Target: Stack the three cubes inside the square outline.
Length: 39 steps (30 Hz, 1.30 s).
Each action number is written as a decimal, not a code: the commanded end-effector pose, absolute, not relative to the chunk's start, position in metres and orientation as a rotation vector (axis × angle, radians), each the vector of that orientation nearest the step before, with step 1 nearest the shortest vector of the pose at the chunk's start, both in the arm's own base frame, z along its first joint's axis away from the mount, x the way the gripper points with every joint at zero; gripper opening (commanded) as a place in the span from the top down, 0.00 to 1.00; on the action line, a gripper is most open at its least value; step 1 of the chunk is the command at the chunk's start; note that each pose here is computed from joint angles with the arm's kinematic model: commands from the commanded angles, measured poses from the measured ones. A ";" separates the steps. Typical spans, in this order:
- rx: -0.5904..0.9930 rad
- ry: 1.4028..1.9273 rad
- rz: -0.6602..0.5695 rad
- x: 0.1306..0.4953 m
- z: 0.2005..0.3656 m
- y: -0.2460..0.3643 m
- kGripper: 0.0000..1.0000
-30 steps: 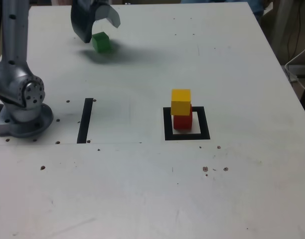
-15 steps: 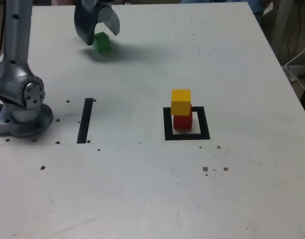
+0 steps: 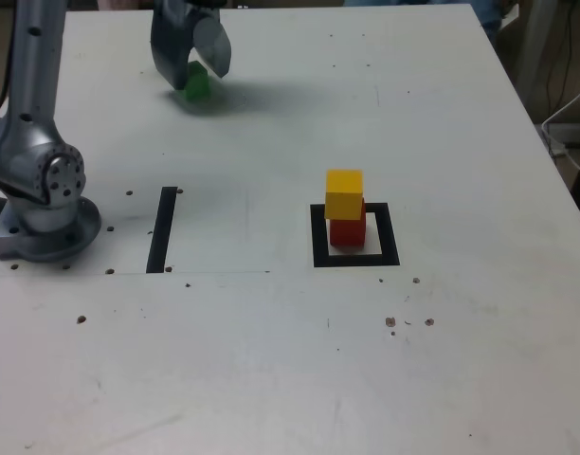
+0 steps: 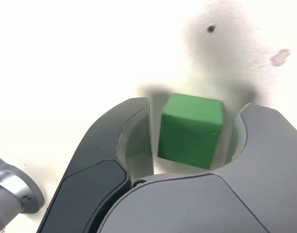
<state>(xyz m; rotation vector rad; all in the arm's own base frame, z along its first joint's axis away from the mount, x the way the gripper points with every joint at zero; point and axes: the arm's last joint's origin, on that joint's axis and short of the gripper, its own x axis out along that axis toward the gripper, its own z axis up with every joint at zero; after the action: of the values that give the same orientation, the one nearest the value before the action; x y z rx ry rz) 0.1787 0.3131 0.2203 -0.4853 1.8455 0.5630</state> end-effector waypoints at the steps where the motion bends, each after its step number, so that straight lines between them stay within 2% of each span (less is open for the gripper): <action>1: -0.482 1.842 0.563 0.179 0.220 0.316 0.44; 11: -0.473 1.823 0.507 0.182 0.214 0.320 0.55; 17: -0.464 1.810 0.496 0.184 0.213 0.322 0.58; 24: -0.437 1.799 0.498 0.186 0.218 0.321 0.77; 27: -0.413 1.791 0.488 0.189 0.225 0.316 0.82; 31: -0.363 1.781 0.434 0.201 0.239 0.303 0.83; 39: -0.105 1.749 0.285 0.257 0.291 0.236 0.83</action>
<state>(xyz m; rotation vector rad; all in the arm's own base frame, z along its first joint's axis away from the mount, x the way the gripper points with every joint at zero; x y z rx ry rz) 0.2449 0.2532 0.2797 -0.1623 1.7648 0.3135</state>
